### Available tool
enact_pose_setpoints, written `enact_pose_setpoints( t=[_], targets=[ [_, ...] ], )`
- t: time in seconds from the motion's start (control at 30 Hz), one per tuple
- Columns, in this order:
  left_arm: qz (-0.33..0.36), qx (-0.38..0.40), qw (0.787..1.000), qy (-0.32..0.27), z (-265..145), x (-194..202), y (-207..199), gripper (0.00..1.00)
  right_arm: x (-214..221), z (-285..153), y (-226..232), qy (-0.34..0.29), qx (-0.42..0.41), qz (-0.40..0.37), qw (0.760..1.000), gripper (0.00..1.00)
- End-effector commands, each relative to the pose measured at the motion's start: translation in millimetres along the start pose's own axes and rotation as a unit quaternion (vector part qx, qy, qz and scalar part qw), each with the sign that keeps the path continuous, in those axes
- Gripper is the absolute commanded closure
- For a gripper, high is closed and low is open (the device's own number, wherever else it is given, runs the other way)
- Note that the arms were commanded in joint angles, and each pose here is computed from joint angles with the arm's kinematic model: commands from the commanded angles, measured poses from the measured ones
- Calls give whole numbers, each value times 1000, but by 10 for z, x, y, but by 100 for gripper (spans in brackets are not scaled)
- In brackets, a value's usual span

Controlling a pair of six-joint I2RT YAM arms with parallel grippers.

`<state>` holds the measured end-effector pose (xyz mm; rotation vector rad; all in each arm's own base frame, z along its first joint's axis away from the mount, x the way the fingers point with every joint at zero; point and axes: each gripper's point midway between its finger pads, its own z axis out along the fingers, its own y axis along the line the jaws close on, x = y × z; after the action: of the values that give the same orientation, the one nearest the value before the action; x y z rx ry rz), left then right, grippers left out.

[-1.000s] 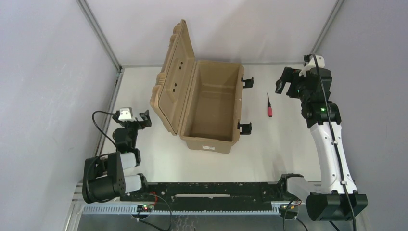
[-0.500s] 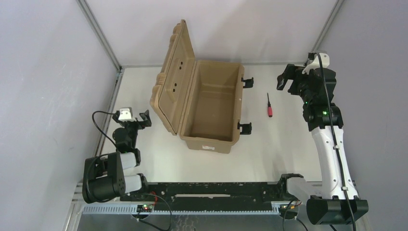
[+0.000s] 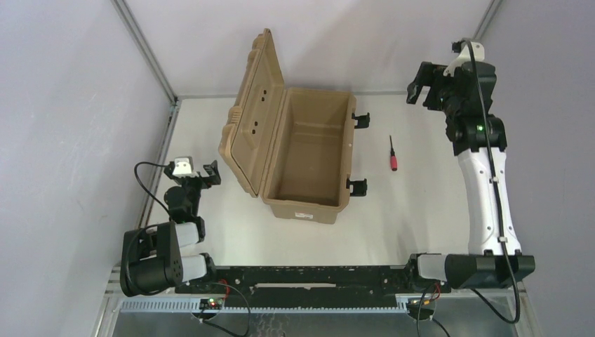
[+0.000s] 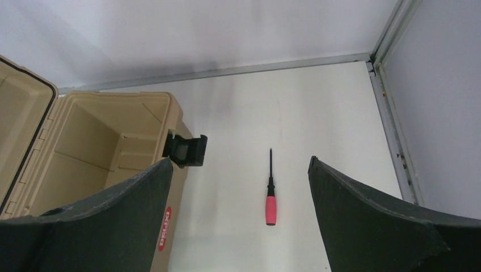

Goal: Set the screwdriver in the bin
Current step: Pick up the screwdriver from the center of the board.

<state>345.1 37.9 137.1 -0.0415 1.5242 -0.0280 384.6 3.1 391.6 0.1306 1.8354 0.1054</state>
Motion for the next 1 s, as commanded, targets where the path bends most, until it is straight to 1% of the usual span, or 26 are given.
enact_pose_setpoints(
  t=[0.0,0.03,0.13,0.27,0.4,0.7,0.83,0.97],
  targets=[
    [-2,1,1000,-18,-19,-68,-13,0,-40,132,15,35,1,-13,999,3],
    [-2,1,1000,-17,-21,-66,-14,0,35,209,7,53,3,-13,998,3],
    [-2,2,1000,-18,-17,-73,-18,0,62,358,11,85,5,-13,996,3],
    [-2,1,1000,-17,-21,-62,-14,0,286,571,-24,148,12,-11,989,4],
    [-2,1,1000,-17,-22,-60,-15,0,598,763,-83,207,22,-6,978,5],
    [-2,1,1000,-17,-21,-65,-12,0,1469,1015,-241,307,41,4,951,10],
    [-2,1,1000,-18,-18,-70,-15,0,1937,1050,-303,349,44,14,936,13],
    [-2,3,1000,-17,-18,-68,-18,0,2318,1071,-353,382,49,18,923,17]
  ],
)
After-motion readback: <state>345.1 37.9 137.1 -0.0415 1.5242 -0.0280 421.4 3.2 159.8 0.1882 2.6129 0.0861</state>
